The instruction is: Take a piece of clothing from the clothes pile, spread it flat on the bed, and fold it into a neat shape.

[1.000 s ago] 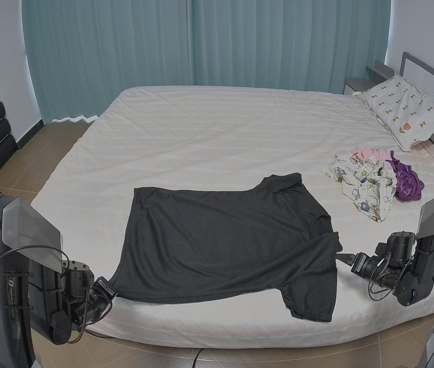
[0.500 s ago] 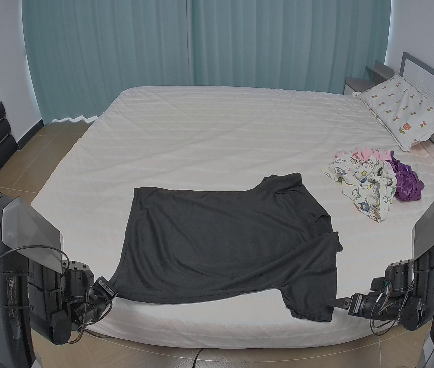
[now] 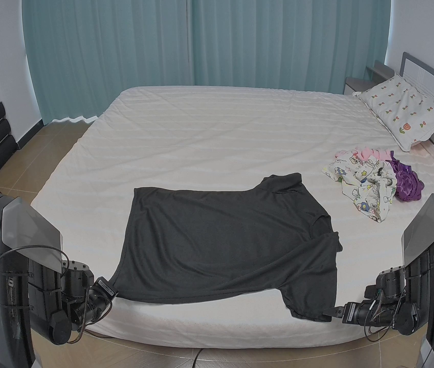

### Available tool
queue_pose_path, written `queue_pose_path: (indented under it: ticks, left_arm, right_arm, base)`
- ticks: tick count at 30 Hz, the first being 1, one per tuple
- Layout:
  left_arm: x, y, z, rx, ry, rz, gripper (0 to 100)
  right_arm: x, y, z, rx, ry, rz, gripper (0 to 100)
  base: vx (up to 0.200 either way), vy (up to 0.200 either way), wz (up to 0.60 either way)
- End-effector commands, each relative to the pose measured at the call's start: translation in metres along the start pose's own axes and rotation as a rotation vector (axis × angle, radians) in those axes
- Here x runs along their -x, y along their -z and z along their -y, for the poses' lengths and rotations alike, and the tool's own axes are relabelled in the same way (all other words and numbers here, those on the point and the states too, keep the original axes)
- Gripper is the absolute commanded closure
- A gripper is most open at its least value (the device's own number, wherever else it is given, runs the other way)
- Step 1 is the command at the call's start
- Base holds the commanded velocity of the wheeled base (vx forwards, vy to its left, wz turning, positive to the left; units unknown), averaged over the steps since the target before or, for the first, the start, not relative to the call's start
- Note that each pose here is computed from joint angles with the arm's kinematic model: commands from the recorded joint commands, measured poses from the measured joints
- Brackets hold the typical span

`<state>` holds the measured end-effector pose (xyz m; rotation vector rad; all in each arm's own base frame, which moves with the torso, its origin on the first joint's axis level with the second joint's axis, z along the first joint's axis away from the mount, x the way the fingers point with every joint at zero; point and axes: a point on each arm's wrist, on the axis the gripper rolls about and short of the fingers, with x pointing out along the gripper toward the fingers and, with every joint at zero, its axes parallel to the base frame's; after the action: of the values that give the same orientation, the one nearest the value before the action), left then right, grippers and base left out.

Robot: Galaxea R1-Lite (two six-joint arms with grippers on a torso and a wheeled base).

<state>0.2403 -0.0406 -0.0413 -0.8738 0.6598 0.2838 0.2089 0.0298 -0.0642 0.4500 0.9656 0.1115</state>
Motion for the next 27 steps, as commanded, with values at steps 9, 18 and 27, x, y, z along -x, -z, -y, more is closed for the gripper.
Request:
queue_pose_path:
  ticks: [9, 18, 27]
  left_arm:
    - [0.000, -0.001, 0.002, 0.003, 0.015, 0.010, 100]
    - [-0.001, -0.001, 0.002, 0.003, 0.018, 0.012, 100]
    - [-0.001, -0.001, 0.002, 0.003, 0.018, 0.012, 100]
  right_arm:
    - [-0.010, 0.001, -0.020, -0.016, -0.066, 0.005, 0]
    - [-0.011, 0.003, -0.023, -0.017, -0.075, -0.002, 0]
    - [-0.015, 0.002, -0.028, -0.002, -0.096, 0.004, 0]
  base:
    - [0.000, 0.000, 0.00]
    - [0.000, 0.000, 0.00]
    - [0.000, 0.000, 0.00]
